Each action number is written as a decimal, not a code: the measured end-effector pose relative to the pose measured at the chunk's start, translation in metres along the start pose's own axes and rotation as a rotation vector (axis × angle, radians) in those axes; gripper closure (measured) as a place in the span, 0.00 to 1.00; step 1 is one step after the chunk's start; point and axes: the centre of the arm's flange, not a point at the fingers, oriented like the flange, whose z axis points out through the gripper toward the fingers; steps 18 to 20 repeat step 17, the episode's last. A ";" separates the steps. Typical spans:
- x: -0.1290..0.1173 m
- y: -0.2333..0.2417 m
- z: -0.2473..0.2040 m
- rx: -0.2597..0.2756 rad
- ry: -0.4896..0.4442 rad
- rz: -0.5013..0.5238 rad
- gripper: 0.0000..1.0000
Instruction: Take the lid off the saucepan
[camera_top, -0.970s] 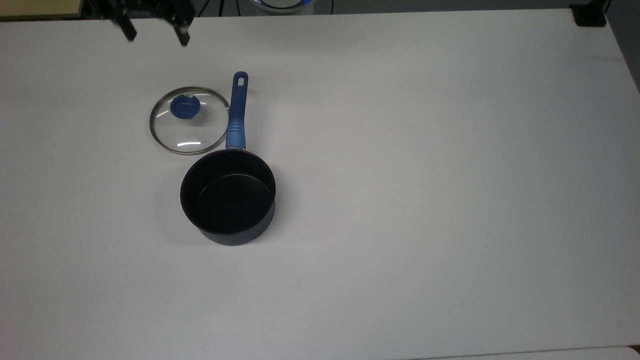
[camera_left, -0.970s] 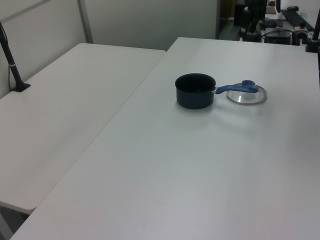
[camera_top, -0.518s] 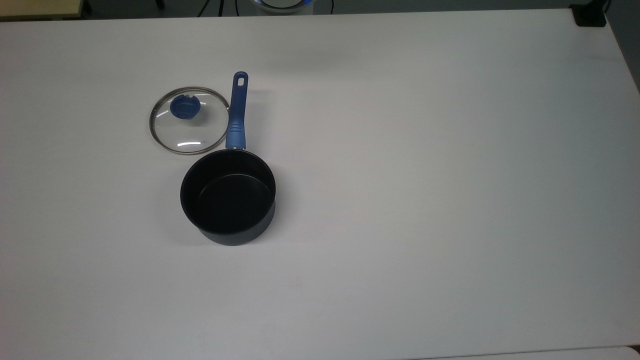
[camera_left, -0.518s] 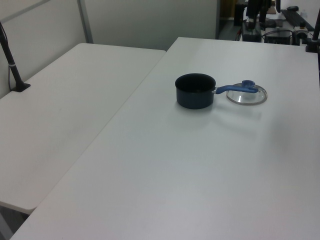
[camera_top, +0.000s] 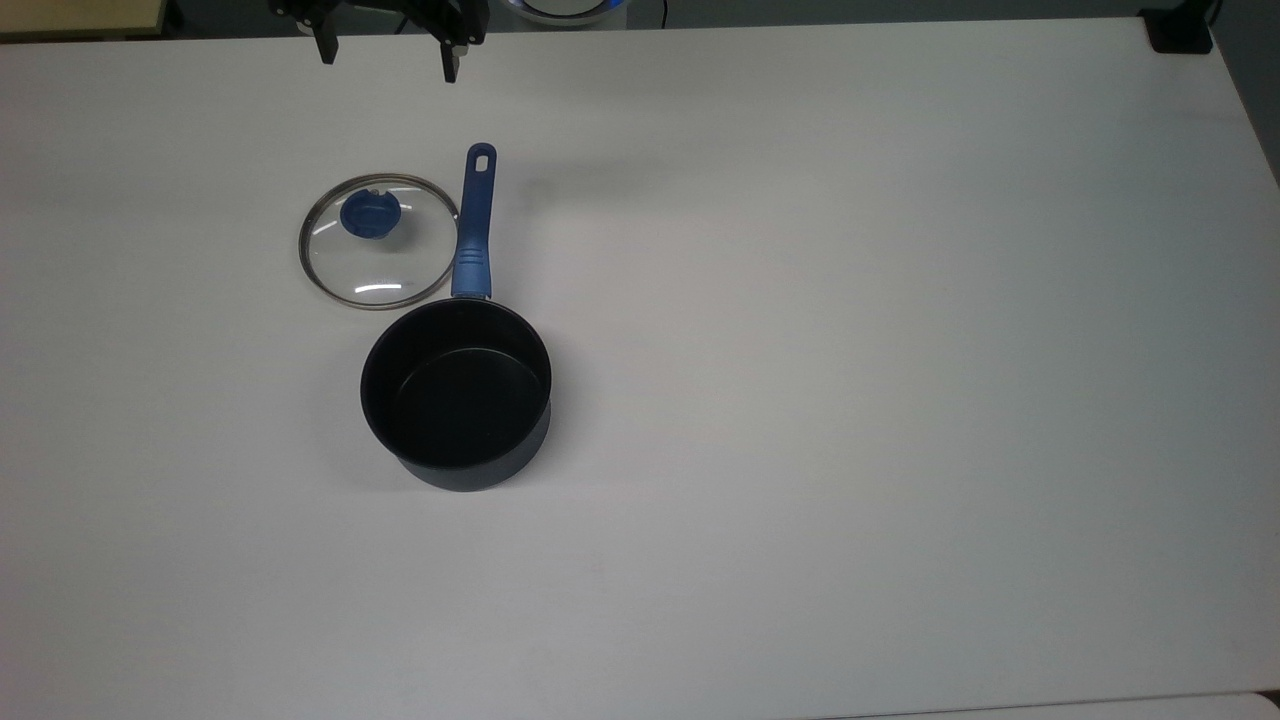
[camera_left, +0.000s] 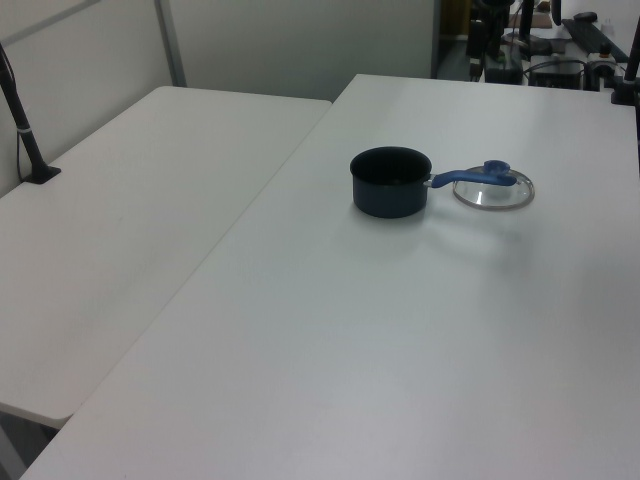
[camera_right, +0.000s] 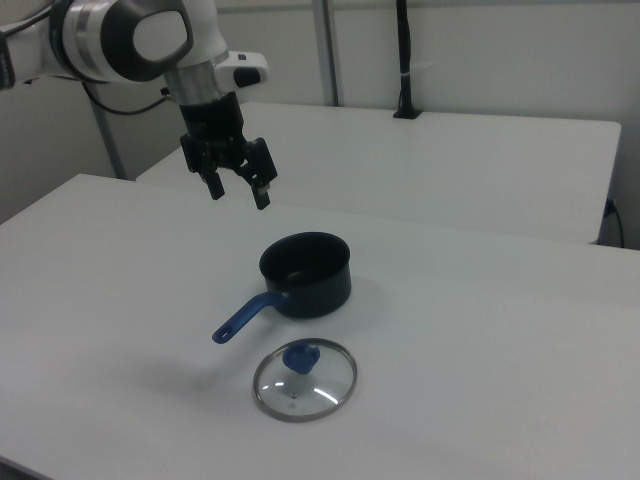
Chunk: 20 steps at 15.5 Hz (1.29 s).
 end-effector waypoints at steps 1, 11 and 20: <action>0.000 0.000 -0.002 0.000 0.005 -0.005 0.00; 0.000 -0.012 -0.011 0.009 0.021 -0.028 0.00; 0.000 -0.018 -0.013 0.072 0.017 -0.020 0.00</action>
